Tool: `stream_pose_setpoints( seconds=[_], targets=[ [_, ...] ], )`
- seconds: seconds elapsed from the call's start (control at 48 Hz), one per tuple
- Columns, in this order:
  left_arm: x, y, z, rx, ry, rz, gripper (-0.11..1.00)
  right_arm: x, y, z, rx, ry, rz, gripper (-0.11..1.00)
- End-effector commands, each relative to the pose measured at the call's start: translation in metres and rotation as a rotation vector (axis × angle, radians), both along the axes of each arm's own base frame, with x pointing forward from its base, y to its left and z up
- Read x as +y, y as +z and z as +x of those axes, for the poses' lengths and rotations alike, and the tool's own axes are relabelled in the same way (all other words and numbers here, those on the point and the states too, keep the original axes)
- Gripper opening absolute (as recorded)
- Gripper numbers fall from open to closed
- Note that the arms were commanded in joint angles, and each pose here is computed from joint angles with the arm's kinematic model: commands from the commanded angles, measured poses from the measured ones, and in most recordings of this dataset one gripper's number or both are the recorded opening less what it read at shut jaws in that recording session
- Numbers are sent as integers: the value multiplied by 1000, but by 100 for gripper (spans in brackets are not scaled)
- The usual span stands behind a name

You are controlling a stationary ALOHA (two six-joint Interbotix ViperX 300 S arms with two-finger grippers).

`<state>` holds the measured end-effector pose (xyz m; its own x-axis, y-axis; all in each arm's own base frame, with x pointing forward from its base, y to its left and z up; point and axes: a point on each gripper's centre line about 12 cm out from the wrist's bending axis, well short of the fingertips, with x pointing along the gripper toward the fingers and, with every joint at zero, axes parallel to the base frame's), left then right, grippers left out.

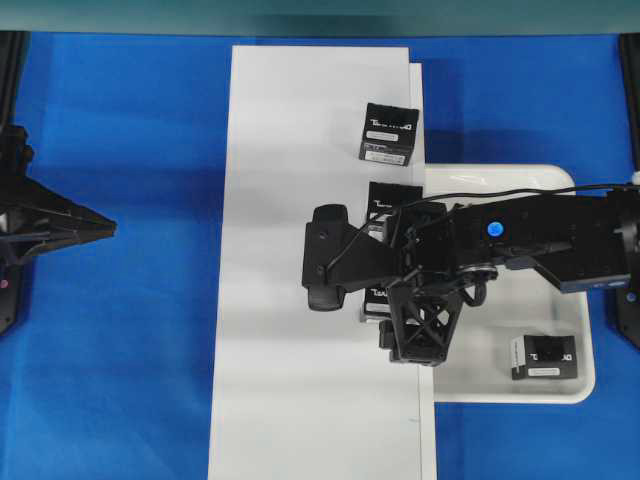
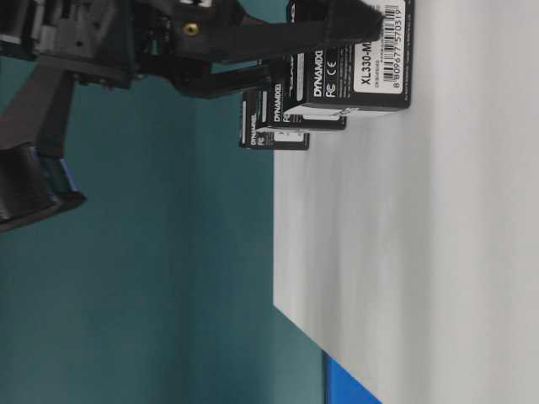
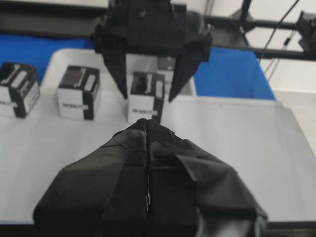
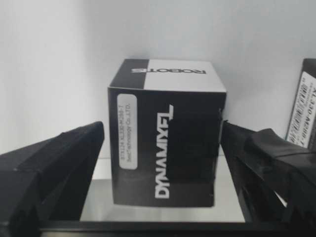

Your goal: Place the box from the white plastic tray onto the white base.

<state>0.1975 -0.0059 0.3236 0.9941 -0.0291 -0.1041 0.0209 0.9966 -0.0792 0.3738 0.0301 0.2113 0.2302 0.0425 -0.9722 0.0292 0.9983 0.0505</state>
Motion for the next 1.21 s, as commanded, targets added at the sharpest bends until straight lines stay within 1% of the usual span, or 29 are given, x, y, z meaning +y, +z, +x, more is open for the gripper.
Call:
stream_pose_setpoints(
  seconds=[0.0,0.146,0.313,0.375,0.521,0.667,0.854,0.938,1.021,1.188],
  targets=[
    [0,11,2,-26,-1,-1,-7,-1,18,2,-52,-4,3,97],
    [-2,12,4,-35,-9,-4,-7,-1,45,-4,-142,-6,8,97],
    [-3,9,6,-17,-13,-5,-7,-2,79,-13,-267,-14,22,97],
    [-3,12,7,-26,-12,-4,-7,-3,94,-20,-325,-22,28,97],
    [-2,21,9,-43,-8,-3,-7,-7,112,-38,-435,-34,35,97],
    [-1,22,13,-38,-5,-3,-7,-10,125,-58,-570,-40,44,97],
    [-2,16,21,-6,-6,-3,-7,-17,139,-87,-820,-63,54,97],
    [-2,15,23,0,-6,-3,-7,-20,140,-102,-905,-71,54,97],
    [-2,17,24,-5,-6,-3,-7,-21,140,-115,-940,-73,57,97],
    [-2,18,23,-9,-6,-2,-7,-24,139,-141,-960,-79,55,97]
  ],
)
